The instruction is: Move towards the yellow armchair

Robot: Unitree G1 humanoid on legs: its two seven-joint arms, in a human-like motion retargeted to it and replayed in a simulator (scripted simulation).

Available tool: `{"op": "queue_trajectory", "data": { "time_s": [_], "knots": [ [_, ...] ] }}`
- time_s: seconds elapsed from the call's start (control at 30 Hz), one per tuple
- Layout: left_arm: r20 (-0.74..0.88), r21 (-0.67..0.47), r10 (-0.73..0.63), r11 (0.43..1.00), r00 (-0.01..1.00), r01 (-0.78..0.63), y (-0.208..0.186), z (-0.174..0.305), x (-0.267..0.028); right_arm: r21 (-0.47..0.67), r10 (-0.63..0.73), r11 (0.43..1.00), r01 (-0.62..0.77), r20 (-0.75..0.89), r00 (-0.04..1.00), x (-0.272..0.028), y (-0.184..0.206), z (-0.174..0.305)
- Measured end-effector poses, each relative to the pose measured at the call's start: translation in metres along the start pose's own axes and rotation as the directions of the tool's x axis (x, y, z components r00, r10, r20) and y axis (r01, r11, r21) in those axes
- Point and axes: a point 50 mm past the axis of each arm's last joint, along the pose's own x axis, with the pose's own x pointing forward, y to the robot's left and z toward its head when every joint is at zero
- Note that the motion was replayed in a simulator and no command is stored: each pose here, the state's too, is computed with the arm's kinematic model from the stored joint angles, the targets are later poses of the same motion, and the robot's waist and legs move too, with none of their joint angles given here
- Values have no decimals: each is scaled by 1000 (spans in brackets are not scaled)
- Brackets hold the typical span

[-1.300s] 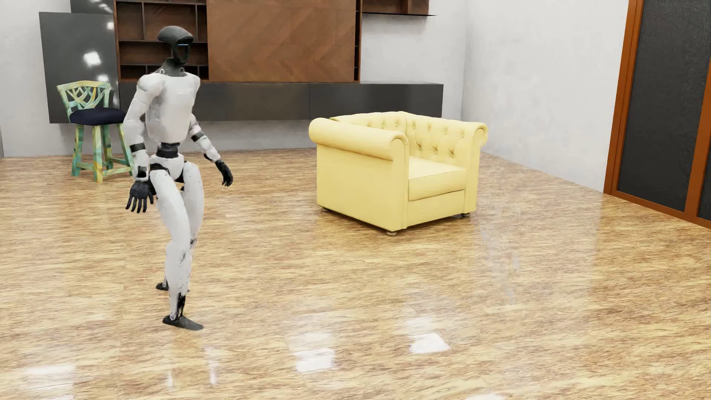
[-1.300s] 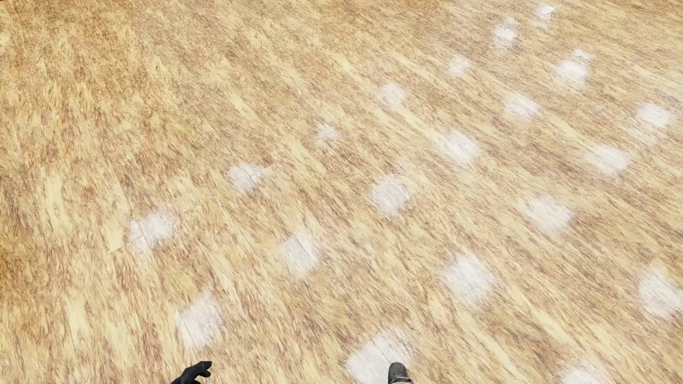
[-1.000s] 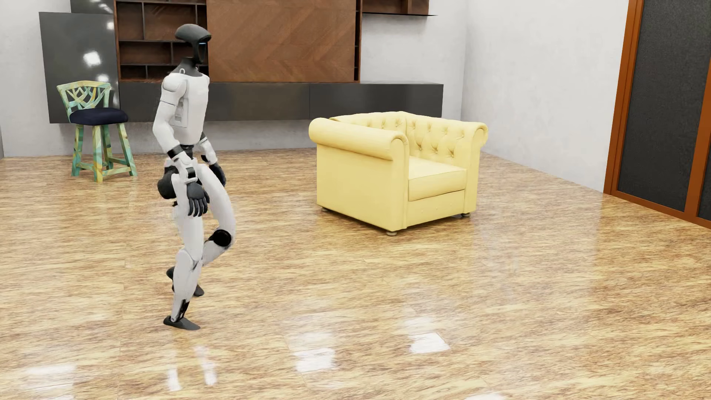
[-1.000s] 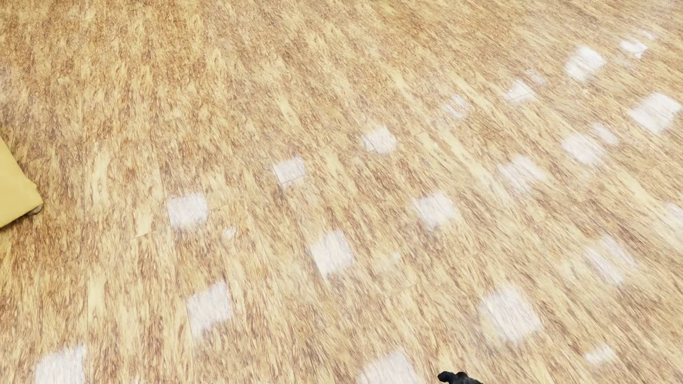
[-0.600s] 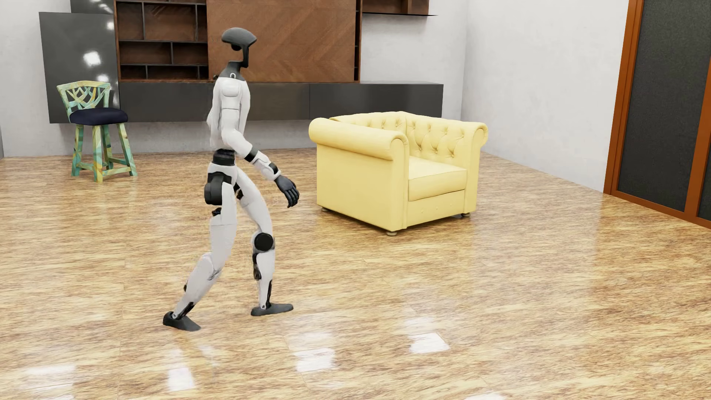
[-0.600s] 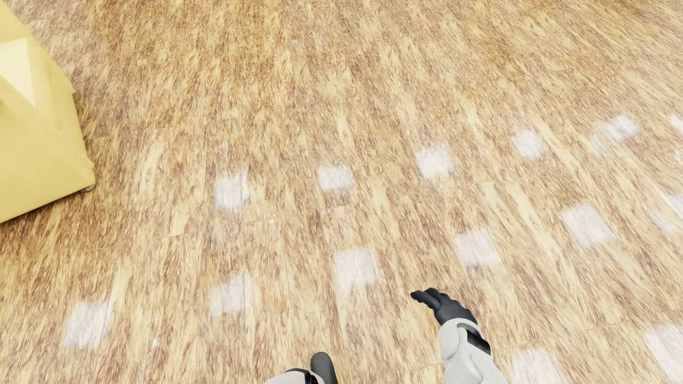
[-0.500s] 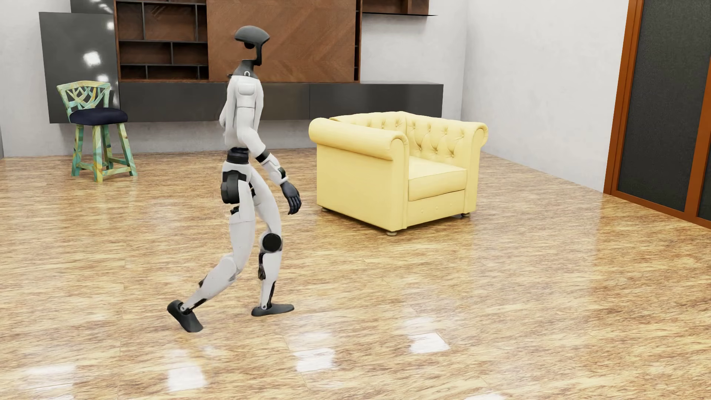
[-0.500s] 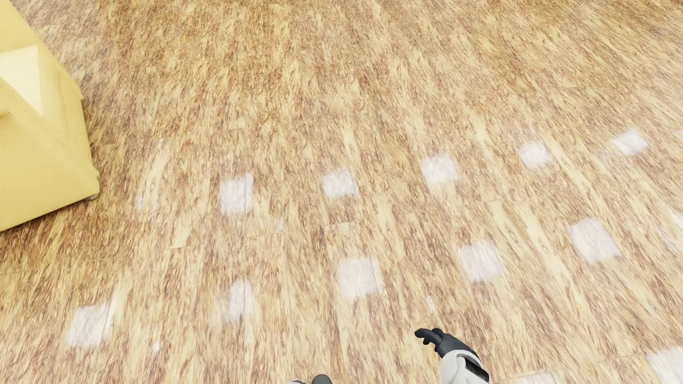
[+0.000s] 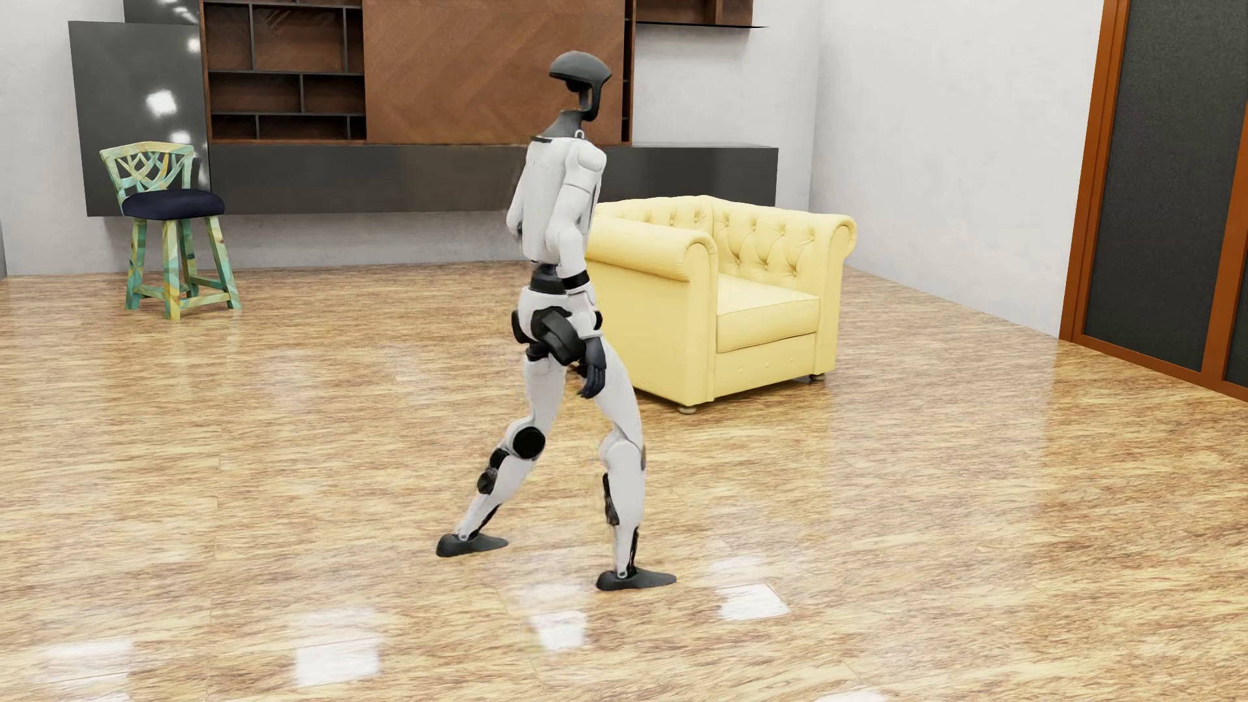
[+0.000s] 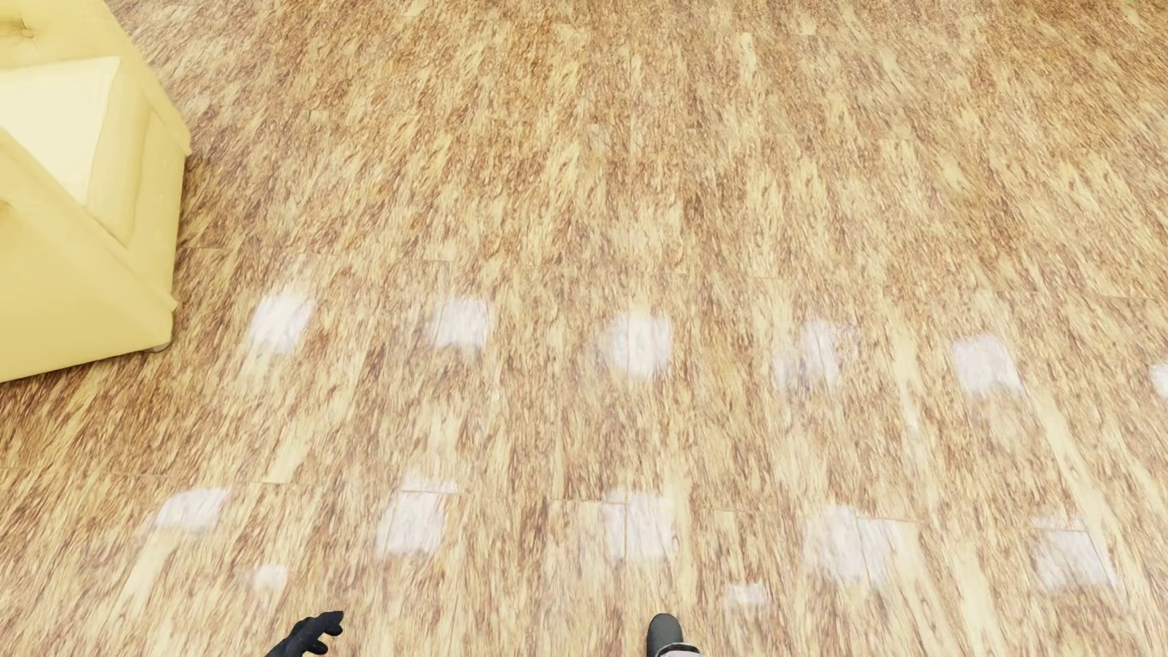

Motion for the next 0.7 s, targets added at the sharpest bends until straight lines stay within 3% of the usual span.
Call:
{"op": "queue_trajectory", "data": {
  "time_s": [0.1,0.17,0.27,0.4,0.47,0.57,0.63,0.7],
  "knots": [
    [-147,-73,27,997,989,-38,-16,-29,-12,-73,-51,996,56,72,996,2,-18,31],
    [-202,-4,-103,995,974,104,-39,-39,-18,-101,-115,986,135,180,977,-1,-41,61],
    [-298,-37,-270,962,916,271,-56,-63,-32,-54,-288,943,329,364,886,-19,-88,110],
    [-396,-130,-229,973,889,192,-65,-84,-48,68,-459,859,507,541,705,-54,-140,157],
    [-424,-173,-252,965,870,195,-73,-89,-55,99,-481,848,521,558,676,-62,-152,165],
    [-442,-211,-279,956,852,204,-81,-92,-62,94,-447,880,466,496,745,-49,-142,159],
    [-435,-217,-276,956,857,198,-83,-86,-59,-36,-332,925,378,406,851,-28,-117,142],
    [-345,-149,-267,962,900,228,-74,-68,-44,-201,-189,945,260,316,930,-11,-94,118]
  ]
}}
